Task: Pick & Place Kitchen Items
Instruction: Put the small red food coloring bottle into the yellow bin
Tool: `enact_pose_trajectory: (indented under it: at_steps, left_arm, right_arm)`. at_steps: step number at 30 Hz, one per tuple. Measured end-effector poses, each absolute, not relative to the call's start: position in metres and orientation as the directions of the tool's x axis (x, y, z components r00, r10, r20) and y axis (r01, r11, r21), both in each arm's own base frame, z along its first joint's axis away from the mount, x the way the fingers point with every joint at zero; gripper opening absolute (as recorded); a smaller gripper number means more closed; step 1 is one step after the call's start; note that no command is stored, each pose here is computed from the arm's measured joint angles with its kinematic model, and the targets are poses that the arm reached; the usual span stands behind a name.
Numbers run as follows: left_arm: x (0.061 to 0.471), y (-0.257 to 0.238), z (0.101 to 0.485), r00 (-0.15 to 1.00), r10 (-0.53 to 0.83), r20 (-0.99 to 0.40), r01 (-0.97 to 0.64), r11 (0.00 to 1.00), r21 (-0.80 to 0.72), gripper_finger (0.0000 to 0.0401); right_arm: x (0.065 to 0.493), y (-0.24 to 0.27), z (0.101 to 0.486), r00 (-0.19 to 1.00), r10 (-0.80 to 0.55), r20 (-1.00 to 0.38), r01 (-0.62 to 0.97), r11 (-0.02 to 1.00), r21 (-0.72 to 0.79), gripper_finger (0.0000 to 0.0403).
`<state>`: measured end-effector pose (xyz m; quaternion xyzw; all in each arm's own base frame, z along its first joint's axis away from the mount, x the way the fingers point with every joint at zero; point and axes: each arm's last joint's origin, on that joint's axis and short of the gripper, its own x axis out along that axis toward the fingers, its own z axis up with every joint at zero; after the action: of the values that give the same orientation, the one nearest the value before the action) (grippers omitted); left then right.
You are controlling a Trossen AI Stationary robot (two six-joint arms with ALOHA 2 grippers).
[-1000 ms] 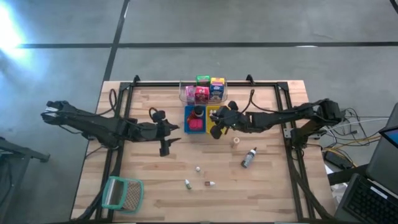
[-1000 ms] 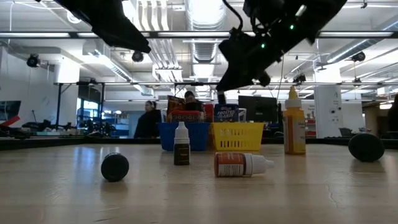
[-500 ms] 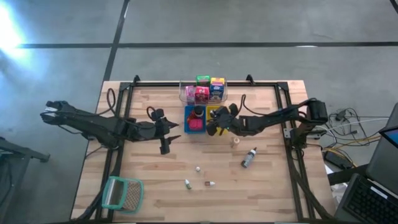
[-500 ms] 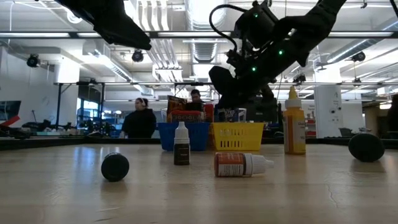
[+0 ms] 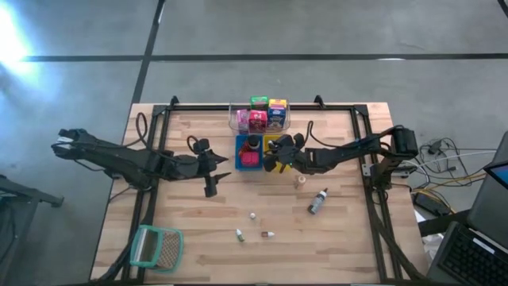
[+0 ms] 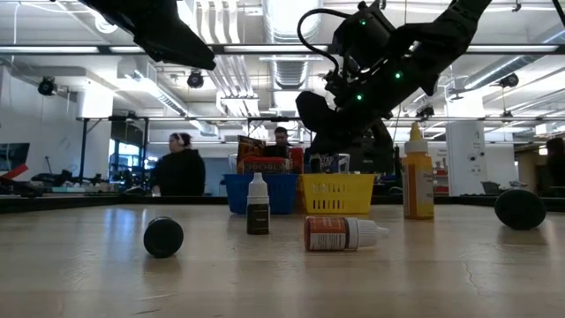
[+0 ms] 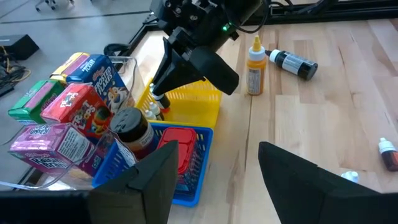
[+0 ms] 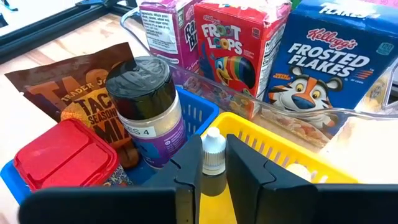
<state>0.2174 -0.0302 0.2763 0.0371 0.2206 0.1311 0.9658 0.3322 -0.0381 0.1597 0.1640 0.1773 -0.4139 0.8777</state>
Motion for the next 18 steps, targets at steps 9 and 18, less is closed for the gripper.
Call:
enact_pose_trajectory:
  at_steps: [9, 18]
  left_arm:
    - [0.218, -0.03, 0.277, 0.872, 0.269, -0.409, -0.238, 0.963, 0.126, 0.0227]
    - [0.218, -0.03, 0.277, 0.872, 0.269, -0.409, -0.238, 0.963, 0.125, 0.0227]
  right_arm:
    - [0.333, -0.038, 0.158, 0.593, -0.669, -0.447, 0.785, 0.603, 0.139, 0.0045]
    - [0.341, -0.039, 0.132, 0.584, -0.666, -0.463, 0.786, 0.606, 0.121, 0.0049]
